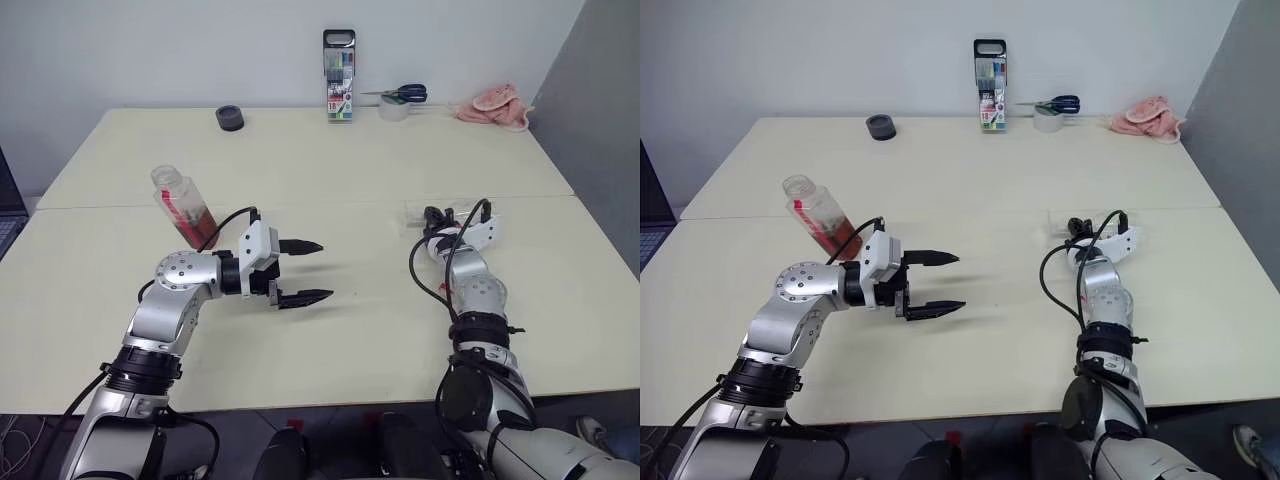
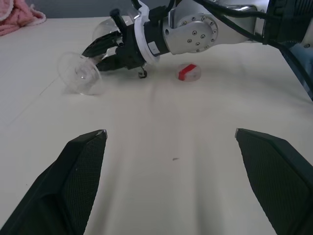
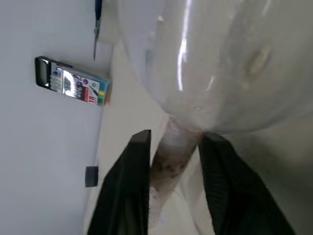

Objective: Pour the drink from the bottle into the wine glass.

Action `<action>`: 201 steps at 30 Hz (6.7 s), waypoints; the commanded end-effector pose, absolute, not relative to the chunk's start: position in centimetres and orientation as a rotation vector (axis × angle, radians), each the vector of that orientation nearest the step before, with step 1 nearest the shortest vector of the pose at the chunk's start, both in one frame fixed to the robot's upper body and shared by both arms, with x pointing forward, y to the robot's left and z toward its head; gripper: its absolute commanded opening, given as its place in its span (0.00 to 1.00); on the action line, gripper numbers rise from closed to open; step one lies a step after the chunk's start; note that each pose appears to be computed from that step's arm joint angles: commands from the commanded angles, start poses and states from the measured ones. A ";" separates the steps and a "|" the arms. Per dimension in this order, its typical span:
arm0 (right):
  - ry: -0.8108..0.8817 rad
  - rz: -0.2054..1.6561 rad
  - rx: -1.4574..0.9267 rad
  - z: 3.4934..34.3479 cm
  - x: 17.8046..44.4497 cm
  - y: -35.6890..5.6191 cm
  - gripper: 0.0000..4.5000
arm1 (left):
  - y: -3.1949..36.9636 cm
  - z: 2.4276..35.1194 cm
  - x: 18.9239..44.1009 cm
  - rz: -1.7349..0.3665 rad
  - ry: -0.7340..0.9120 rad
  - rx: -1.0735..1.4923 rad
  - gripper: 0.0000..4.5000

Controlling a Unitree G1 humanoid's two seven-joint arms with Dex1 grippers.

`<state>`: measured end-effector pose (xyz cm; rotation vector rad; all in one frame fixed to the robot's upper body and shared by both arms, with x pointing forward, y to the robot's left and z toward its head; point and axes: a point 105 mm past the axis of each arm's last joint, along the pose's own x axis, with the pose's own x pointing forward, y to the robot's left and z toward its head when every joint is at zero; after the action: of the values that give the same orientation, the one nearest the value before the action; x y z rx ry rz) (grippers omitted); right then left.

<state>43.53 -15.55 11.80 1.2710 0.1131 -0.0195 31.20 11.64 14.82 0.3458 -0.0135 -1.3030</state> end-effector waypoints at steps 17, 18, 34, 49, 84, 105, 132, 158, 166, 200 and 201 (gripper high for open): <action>-0.025 0.463 -0.070 9.6 37.8 -8.1 0.05 | 13.6 14.7 31.0 -1.062 -0.017 0.290 1.00; -0.036 0.461 -0.078 9.7 38.0 -8.1 0.05 | 13.7 14.6 30.9 -1.052 -0.014 0.289 1.00; -0.258 0.764 -0.136 15.2 40.4 1.6 0.05 | 20.7 15.3 30.1 -0.628 0.025 0.258 1.00; -0.164 0.816 -0.169 12.1 40.5 1.9 0.05 | 20.5 17.4 30.6 -0.598 -0.023 0.268 1.00; -0.148 0.929 -0.275 11.8 38.2 -1.4 0.99 | 17.8 20.6 31.2 -0.665 -0.165 0.283 1.00; -0.144 1.202 -0.350 15.9 29.0 -4.8 0.99 | 26.8 9.2 29.9 -0.015 0.020 0.141 1.00; -0.182 1.243 -0.370 18.1 28.2 -2.3 0.99 | 27.9 14.4 37.4 -0.138 -0.078 0.178 1.00; -0.228 1.236 -0.339 19.7 28.6 -1.6 1.00 | 28.5 16.4 40.9 -0.121 -0.108 0.116 0.38; -0.275 1.156 -0.291 21.5 28.5 -3.5 1.00 | 23.8 19.5 40.6 -0.255 -0.203 0.283 0.38; -0.231 0.906 -0.215 23.5 30.5 -8.0 1.00 | 14.1 29.0 42.9 -0.436 -0.654 1.374 0.38; -0.227 0.906 -0.218 23.4 30.5 -8.0 1.00 | 14.1 29.0 43.0 -0.434 -0.654 1.382 0.38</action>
<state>31.05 -7.87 22.41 -0.2147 -0.1865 0.8969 43.37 14.30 26.27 1.3657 -0.5611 -0.4849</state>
